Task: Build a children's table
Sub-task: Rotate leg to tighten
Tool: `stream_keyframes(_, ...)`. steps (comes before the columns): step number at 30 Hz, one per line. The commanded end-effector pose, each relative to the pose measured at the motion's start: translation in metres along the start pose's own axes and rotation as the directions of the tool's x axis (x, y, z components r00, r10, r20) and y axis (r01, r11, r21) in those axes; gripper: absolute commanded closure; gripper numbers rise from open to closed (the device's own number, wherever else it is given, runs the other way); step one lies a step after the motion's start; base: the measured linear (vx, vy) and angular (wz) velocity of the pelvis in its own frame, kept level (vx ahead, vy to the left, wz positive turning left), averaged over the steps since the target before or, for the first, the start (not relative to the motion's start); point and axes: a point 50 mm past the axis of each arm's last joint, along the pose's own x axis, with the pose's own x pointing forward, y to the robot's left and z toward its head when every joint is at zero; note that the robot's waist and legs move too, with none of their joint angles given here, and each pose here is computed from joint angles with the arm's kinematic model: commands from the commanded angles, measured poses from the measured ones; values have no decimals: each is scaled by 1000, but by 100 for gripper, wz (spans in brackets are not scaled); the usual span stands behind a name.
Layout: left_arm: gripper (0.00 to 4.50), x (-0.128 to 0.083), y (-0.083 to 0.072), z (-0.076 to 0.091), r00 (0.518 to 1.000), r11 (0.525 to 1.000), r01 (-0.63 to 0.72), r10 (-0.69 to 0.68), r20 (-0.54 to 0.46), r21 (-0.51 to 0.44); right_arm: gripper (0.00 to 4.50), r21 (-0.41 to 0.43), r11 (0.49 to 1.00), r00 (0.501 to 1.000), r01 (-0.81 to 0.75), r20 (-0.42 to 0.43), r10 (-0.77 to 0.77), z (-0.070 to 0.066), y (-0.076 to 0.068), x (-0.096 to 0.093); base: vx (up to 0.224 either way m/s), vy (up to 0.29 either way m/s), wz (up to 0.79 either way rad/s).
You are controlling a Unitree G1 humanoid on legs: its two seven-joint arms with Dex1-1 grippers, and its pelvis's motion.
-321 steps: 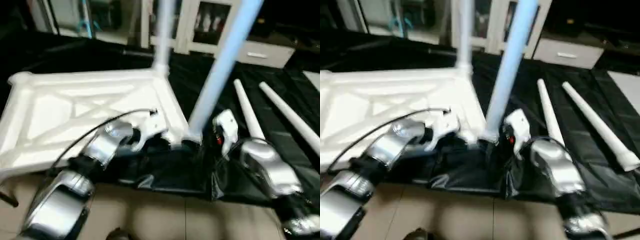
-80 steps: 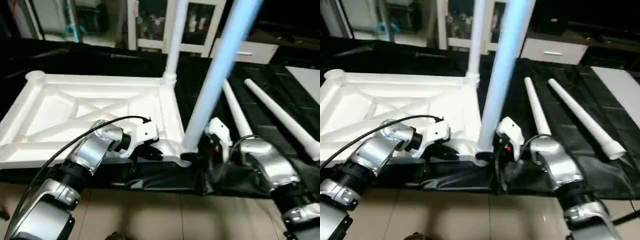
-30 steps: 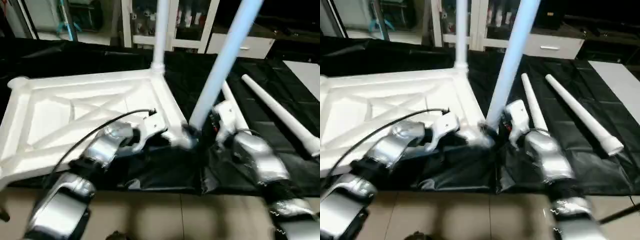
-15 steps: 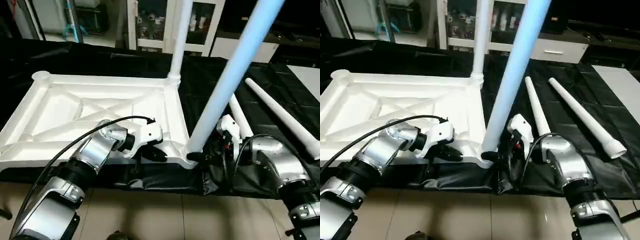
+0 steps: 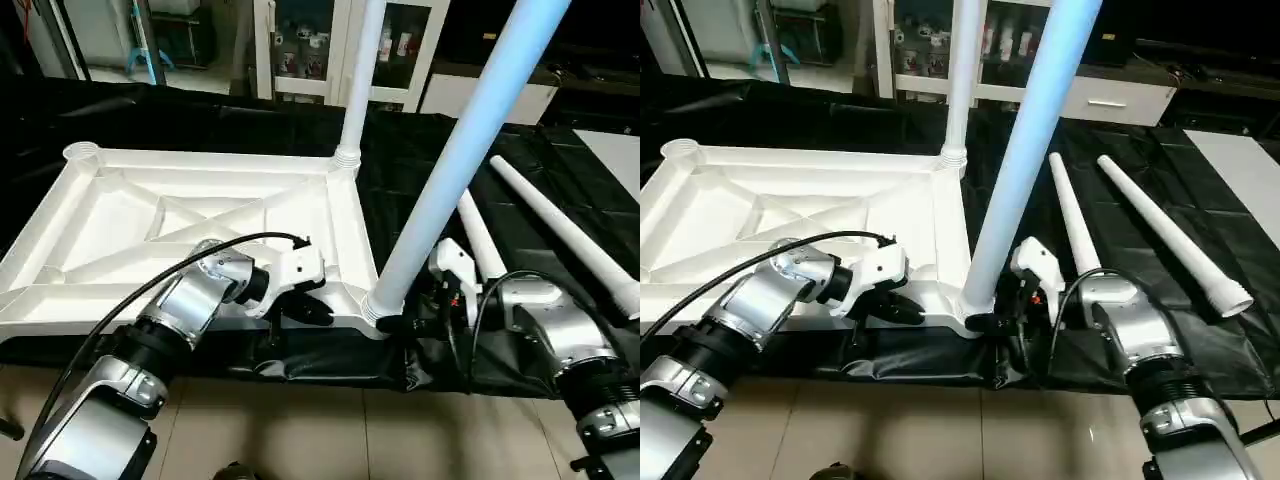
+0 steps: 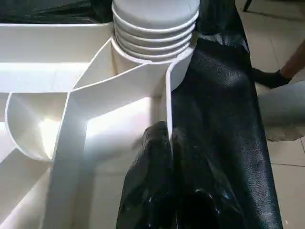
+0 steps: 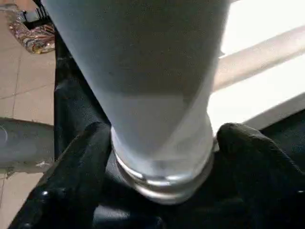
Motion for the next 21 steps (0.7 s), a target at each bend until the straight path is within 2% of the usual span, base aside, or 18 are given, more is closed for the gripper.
stream_keyframes(1, 450, 11, -11, -16, 994, 997, 74, -76, -81, -33, 108, -6, 1000, 1000, -4, -13, 4, 0, 0, 0, 0, 0, 0)
stream_keyframes(6, 450, 12, -12, -16, 993, 996, 77, -80, -84, -37, 162, -4, 1000, 1000, -20, -14, 20, -3, 3, 6, 0, 0, 0)
stream_keyframes(15, 450, 12, -13, -17, 992, 996, 82, -85, -90, -43, 176, 4, 999, 999, -32, -12, 32, -4, 4, 8, 0, 0, 0)
stream_keyframes(17, 450, 13, -12, -16, 995, 998, 57, -60, -81, -38, 176, -5, 999, 999, 46, 1, -46, -4, 0, 10, 0, 0, 0)
stream_keyframes(19, 450, 15, -5, -12, 999, 999, -24, 22, -45, -44, 177, -1, 973, 973, 231, 3, -231, -6, -14, 13, 0, 0, 0)
stream_keyframes(20, 450, 15, -5, -12, 999, 999, -24, 22, -45, -44, 177, -1, 973, 973, 231, 3, -231, -6, -14, 13, 0, 0, 0)
stream_keyframes(21, 450, 17, 0, -8, 996, 995, -84, 83, -18, -54, 177, 41, 941, 942, 335, 14, -336, -8, -20, 15, 0, 0, 0)
